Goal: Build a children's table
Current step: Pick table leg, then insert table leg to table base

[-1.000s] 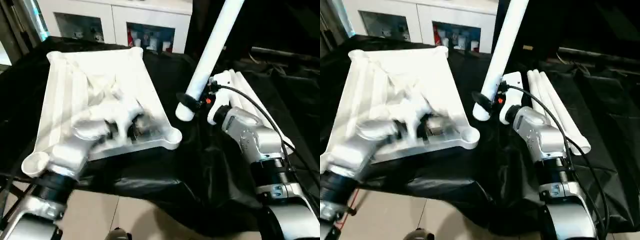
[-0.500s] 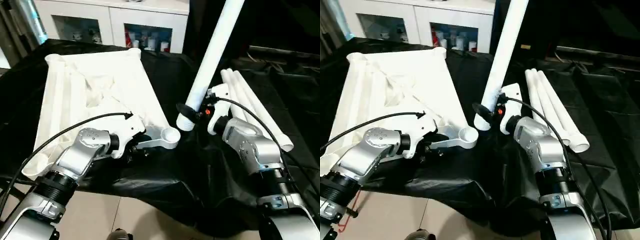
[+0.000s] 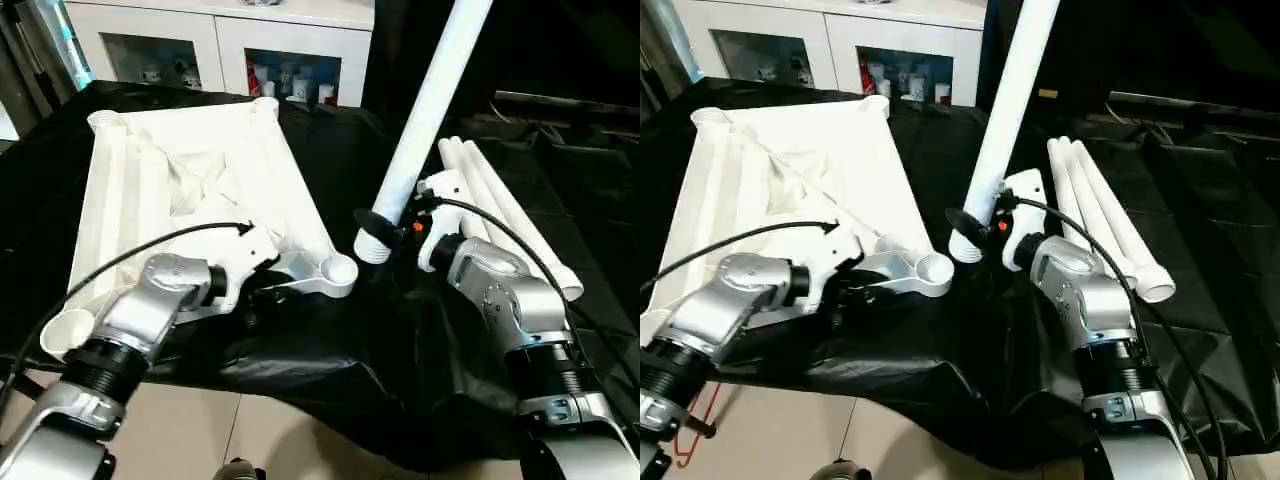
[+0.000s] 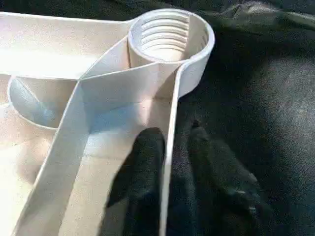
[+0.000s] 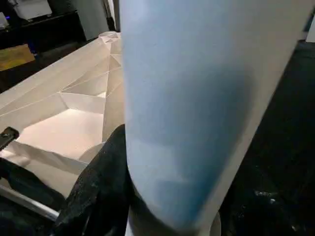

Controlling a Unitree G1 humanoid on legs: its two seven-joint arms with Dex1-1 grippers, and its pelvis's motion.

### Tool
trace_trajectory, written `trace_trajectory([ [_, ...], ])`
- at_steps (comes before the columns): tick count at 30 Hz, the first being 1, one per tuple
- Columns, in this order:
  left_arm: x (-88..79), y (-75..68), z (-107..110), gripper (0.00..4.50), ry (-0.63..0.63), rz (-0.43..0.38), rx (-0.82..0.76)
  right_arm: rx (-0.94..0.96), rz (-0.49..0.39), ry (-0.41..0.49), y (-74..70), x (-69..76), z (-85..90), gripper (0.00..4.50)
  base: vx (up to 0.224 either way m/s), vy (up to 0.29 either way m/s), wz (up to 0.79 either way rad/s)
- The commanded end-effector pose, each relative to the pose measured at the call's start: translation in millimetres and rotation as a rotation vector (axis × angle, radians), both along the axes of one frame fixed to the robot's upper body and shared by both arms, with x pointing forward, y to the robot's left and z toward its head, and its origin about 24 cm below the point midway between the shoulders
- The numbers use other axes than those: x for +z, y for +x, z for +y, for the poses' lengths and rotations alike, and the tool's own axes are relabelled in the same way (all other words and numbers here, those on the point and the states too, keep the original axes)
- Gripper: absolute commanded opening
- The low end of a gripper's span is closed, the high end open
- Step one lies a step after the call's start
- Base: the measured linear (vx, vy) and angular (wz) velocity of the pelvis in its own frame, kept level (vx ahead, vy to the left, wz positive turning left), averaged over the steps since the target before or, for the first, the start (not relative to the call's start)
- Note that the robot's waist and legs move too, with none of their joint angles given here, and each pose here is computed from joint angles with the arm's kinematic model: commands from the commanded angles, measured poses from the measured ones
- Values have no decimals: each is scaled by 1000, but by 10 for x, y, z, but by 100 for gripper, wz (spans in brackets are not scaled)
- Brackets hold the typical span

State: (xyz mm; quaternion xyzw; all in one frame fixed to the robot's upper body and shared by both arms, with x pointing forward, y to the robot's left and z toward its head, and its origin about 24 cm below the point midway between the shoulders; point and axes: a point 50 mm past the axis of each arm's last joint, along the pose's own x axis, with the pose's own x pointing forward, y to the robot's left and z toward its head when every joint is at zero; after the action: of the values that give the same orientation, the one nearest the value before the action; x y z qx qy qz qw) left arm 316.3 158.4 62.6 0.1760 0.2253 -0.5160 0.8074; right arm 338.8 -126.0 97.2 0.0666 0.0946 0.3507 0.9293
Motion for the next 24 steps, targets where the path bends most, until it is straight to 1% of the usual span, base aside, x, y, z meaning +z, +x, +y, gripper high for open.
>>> trace_trajectory([
  [1,-3,13,12,74,14,6,-10,12,-21,-17,-16,54,-6,191,0,0,0],
  [2,-7,16,18,74,15,8,-9,14,-21,-18,-17,54,-6,191,0,0,0],
  [3,-14,20,28,54,22,11,-10,16,-20,-19,-19,53,-5,191,0,0,0],
  [5,-17,22,35,44,26,13,-10,18,-20,-19,-19,53,-5,191,0,0,0],
  [7,-26,19,45,14,37,20,-16,20,-20,-20,-20,53,-3,191,0,0,0],
  [9,-38,9,56,4,51,33,-31,29,-20,-23,-19,56,-1,191,0,0,0],
  [13,-49,-2,61,0,58,43,-41,49,-14,-31,-23,55,10,191,0,0,0],
  [16,-90,-39,63,0,102,62,-79,147,22,-52,-77,25,73,191,0,0,0],
  [18,-95,-63,3,0,104,69,-110,225,50,-64,-124,10,131,191,0,0,0],
  [21,-90,-67,-28,0,98,68,-117,251,60,-68,-140,4,150,191,0,0,0],
  [23,-40,-34,-141,0,64,45,-127,300,84,-83,-159,1,181,191,0,0,0],
  [24,-30,-26,-162,0,58,40,-129,306,89,-89,-159,-5,184,191,0,0,0],
])
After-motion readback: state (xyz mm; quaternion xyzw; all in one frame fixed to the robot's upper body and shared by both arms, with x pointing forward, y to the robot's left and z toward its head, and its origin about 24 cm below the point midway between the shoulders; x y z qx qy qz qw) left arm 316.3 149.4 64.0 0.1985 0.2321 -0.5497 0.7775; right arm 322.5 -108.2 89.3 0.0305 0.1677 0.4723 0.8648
